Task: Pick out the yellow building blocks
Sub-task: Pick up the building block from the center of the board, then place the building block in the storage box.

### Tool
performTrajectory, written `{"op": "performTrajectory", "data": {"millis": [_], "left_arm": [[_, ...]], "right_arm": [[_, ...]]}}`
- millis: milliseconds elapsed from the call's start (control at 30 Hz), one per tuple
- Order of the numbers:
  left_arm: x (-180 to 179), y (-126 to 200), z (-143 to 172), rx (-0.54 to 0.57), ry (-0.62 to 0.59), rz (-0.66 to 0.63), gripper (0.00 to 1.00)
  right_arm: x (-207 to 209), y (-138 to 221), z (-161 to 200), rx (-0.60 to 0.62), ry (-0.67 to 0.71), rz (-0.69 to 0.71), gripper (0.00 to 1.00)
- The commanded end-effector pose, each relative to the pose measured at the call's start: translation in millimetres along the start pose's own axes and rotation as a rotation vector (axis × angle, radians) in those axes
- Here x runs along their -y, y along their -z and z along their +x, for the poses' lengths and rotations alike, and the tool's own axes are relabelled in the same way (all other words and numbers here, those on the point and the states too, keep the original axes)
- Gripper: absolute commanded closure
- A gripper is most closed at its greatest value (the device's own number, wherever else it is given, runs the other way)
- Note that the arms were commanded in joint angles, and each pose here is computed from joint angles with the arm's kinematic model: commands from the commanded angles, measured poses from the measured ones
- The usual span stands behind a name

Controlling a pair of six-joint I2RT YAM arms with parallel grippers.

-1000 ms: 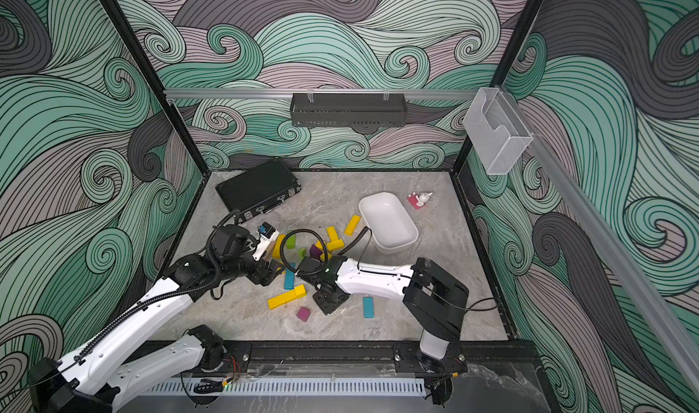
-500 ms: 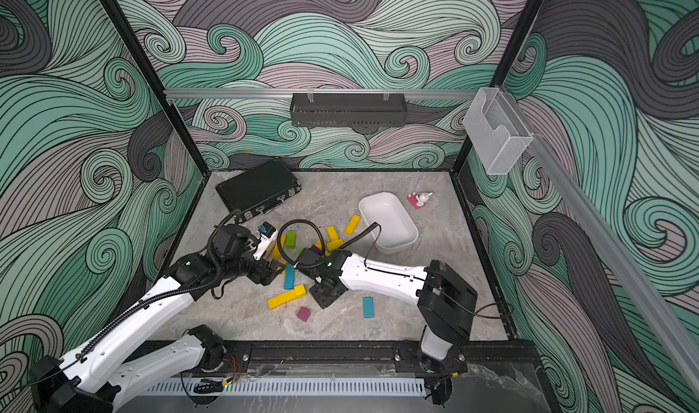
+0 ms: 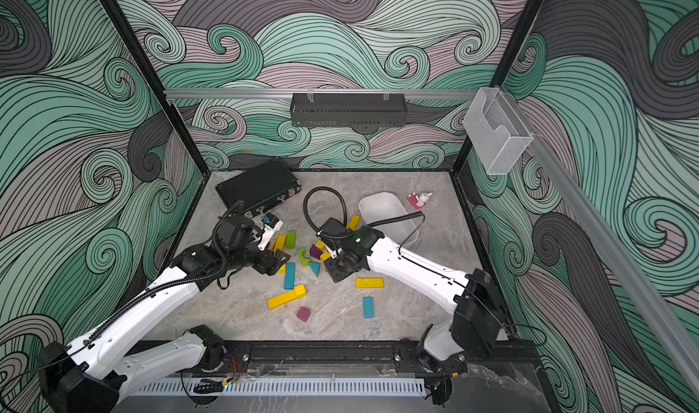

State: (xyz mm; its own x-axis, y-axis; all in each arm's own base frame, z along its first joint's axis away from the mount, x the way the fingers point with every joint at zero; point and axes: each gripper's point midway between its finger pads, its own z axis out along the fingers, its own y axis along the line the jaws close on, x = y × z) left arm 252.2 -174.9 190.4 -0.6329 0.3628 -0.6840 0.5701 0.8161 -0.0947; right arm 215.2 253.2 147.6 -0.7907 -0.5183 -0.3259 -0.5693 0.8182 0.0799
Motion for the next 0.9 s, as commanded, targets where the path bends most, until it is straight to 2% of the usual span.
{"op": "performTrajectory", "data": {"millis": [0, 200, 500, 533, 867], "left_arm": [[7.6, 1.3, -35.9, 0.078, -0.021, 0.033, 0.18], [24.3, -14.2, -72.7, 0.123, -0.038, 0.136, 0.19], [48.3, -38.6, -121.4, 0.158, -0.051, 0.243, 0.20], [49.6, -50.9, -120.6, 0.133, -0.049, 0.247, 0.20], [77.5, -97.6, -138.3, 0.085, -0.092, 0.297, 0.20]], "right_arm": [[19.6, 17.3, -9.7, 0.027, -0.062, -0.005, 1.00], [60.6, 25.0, -33.4, 0.058, -0.132, 0.061, 1.00], [126.4, 16.6, -55.8, 0.048, -0.243, 0.152, 1.00], [135.4, 13.9, -56.5, 0.042, -0.259, 0.163, 1.00], [207.5, -19.1, -51.1, -0.013, -0.391, 0.214, 1.00]]}}
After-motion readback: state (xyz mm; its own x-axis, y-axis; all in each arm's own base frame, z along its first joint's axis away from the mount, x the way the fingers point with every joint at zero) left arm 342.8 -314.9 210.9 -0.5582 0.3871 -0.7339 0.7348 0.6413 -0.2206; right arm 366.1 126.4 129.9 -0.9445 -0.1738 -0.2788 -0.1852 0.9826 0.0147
